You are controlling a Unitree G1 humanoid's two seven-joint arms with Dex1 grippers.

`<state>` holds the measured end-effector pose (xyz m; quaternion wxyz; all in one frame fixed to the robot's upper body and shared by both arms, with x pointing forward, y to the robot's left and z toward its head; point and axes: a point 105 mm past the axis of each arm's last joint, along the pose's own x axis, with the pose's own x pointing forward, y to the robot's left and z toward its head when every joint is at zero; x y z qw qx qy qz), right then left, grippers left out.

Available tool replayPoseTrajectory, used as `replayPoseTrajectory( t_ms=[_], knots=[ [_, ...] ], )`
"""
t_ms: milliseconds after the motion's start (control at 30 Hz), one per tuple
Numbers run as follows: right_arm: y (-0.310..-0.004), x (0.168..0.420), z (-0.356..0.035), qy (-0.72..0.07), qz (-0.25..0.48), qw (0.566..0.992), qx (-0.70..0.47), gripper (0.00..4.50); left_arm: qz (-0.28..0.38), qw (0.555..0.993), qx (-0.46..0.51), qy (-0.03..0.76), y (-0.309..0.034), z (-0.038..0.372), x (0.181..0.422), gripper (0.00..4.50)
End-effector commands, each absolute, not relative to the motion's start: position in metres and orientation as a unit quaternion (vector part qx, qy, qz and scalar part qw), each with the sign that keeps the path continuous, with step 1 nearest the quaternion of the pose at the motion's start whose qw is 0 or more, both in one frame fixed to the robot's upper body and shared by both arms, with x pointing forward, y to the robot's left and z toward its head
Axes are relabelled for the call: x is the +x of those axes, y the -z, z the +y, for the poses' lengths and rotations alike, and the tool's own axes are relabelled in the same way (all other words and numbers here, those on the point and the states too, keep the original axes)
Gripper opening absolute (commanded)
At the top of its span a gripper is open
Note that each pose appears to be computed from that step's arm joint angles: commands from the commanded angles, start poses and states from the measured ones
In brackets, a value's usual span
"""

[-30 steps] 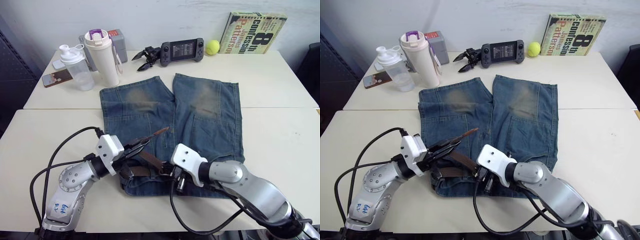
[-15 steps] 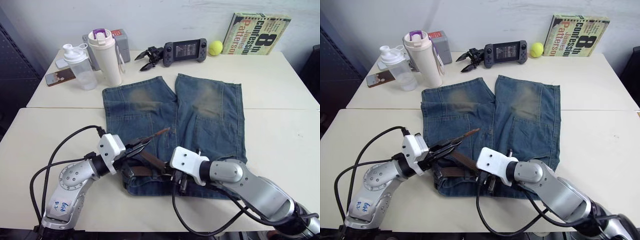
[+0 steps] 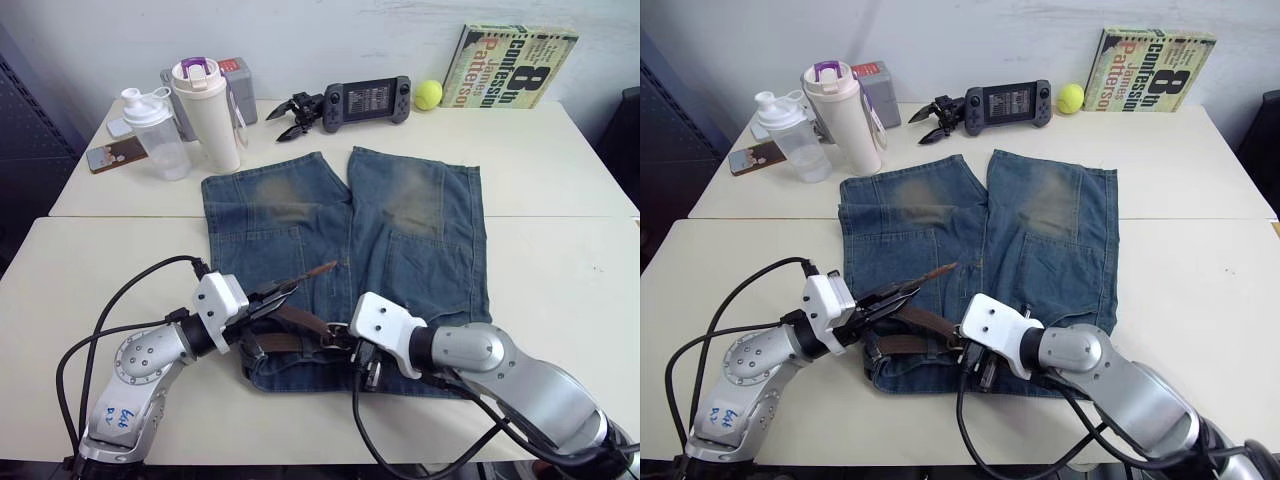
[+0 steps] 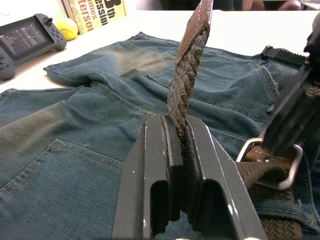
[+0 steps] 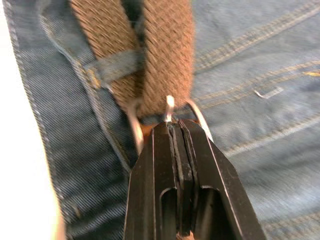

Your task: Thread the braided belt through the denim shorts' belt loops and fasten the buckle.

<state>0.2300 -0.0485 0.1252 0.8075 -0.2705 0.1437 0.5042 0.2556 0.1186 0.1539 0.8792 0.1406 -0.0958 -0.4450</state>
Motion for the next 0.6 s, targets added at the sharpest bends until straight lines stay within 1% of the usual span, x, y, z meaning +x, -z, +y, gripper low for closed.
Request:
replayPoseTrajectory(
  t_ms=[33,200,367,500,600],
  knots=[
    [-0.127,0.23,-0.043,-0.516,0.13,0.799,-0.281,0.03,-0.115,0.876,0.151,0.444,-0.163,0.118,0.253,0.0],
    [-0.123,0.232,-0.04,-0.524,0.137,0.794,-0.277,0.03,-0.118,0.876,0.152,0.442,-0.165,0.118,0.253,0.0],
    [-0.107,0.232,-0.046,-0.523,0.176,0.783,-0.285,0.03,-0.118,0.877,0.153,0.44,-0.165,0.119,0.252,0.0],
    [-0.102,0.231,-0.045,-0.534,0.195,0.773,-0.281,0.03,-0.118,0.877,0.152,0.44,-0.166,0.118,0.253,0.0],
    [-0.095,0.229,-0.046,-0.543,0.22,0.758,-0.288,0.03,-0.12,0.876,0.153,0.442,-0.166,0.117,0.253,0.0]
  ],
)
